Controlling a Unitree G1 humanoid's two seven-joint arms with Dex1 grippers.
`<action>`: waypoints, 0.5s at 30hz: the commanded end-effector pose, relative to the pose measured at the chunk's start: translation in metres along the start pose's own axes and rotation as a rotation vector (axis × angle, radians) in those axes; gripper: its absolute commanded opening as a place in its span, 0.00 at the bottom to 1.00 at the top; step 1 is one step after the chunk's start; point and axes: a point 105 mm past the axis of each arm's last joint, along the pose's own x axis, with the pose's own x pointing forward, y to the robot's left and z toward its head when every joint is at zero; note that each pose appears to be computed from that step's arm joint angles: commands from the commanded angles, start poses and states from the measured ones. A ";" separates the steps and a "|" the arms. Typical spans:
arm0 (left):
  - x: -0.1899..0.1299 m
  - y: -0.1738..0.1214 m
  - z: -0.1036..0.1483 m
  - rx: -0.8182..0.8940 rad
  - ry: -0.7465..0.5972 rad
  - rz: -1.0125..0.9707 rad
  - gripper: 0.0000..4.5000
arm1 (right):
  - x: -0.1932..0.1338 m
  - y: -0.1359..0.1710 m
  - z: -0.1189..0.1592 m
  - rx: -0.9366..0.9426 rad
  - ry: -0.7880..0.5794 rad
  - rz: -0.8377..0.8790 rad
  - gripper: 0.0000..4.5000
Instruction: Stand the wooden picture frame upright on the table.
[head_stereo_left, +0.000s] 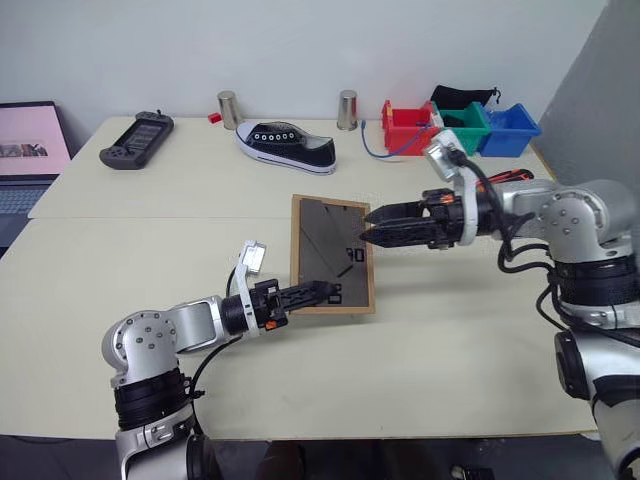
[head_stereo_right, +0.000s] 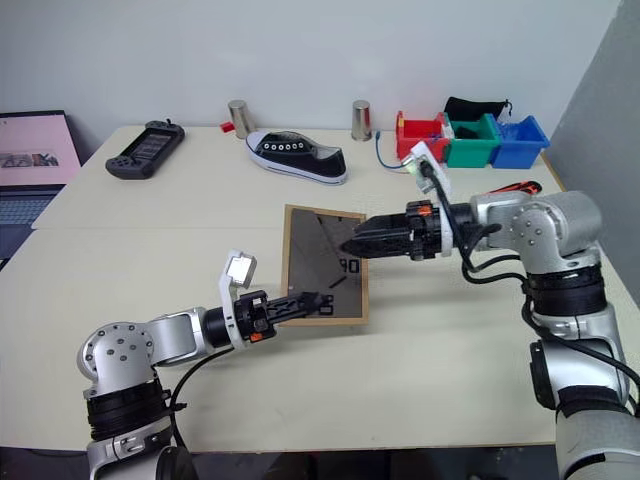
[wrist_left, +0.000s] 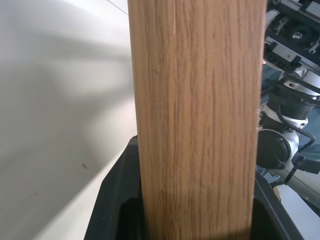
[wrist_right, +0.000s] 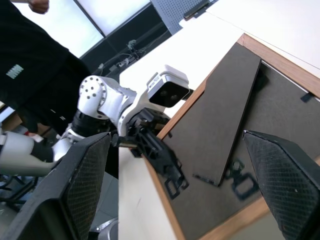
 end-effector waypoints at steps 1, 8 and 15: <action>0.003 -0.015 0.006 0.056 -0.015 -0.060 0.27 | 0.006 -0.001 0.010 -0.057 -0.003 -0.016 1.00; 0.004 -0.018 0.001 0.053 -0.010 -0.071 0.27 | 0.017 -0.006 0.010 -0.072 0.005 -0.021 1.00; 0.004 -0.017 -0.001 0.044 -0.010 -0.063 0.27 | 0.030 0.004 0.015 -0.084 0.003 0.036 1.00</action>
